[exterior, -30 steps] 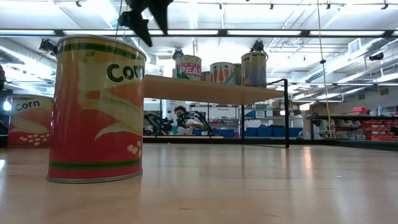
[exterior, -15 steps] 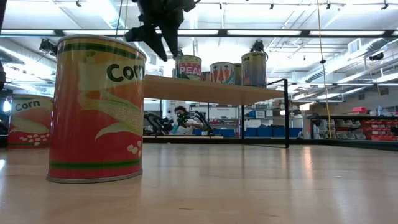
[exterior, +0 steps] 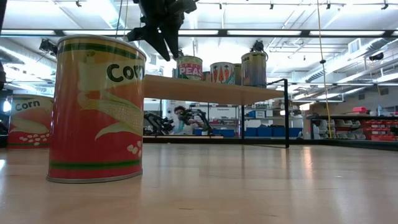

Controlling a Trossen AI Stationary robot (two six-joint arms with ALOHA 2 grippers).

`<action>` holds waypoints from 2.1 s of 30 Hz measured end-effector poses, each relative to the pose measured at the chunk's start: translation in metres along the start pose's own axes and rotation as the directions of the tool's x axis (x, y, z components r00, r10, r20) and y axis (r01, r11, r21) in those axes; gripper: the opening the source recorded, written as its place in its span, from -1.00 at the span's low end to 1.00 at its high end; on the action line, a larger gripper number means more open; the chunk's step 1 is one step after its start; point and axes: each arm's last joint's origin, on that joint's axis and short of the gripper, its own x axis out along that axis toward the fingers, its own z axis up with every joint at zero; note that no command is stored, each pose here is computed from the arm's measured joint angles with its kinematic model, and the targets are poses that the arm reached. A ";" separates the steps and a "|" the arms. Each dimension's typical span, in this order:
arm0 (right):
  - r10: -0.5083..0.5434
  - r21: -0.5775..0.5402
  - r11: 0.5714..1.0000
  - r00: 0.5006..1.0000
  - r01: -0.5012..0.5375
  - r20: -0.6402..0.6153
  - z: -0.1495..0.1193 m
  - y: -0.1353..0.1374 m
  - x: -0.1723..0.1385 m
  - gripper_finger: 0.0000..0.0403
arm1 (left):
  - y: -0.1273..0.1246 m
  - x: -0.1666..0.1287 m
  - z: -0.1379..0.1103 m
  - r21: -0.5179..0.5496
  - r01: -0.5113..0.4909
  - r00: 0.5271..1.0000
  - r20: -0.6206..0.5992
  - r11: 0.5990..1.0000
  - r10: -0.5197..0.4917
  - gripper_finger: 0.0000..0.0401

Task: Pick and place cans onto a shelf
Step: Put the canned green peas on the shelf, then put the top canned corn on the shelf

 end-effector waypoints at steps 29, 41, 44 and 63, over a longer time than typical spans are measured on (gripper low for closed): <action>0.083 0.057 0.995 0.996 -0.082 -0.020 -0.006 0.014 -0.007 0.73 | -0.010 0.013 0.000 0.013 0.042 0.999 -0.021 0.999 -0.041 -0.37; 0.078 0.009 0.997 0.997 -0.078 -0.013 -0.008 0.017 -0.005 0.73 | -0.013 -0.008 -0.002 0.048 0.144 0.989 -0.041 0.988 -0.142 -0.37; 0.064 -0.074 0.995 0.998 -0.063 0.006 -0.014 0.024 -0.001 0.73 | -0.017 -0.034 -0.008 0.128 0.205 0.979 -0.018 0.970 -0.204 -0.37; 0.147 -0.144 0.981 0.984 -0.133 0.097 -0.035 0.058 0.013 0.73 | 0.041 -0.120 -0.111 0.031 0.040 0.916 -0.400 0.999 -0.024 0.56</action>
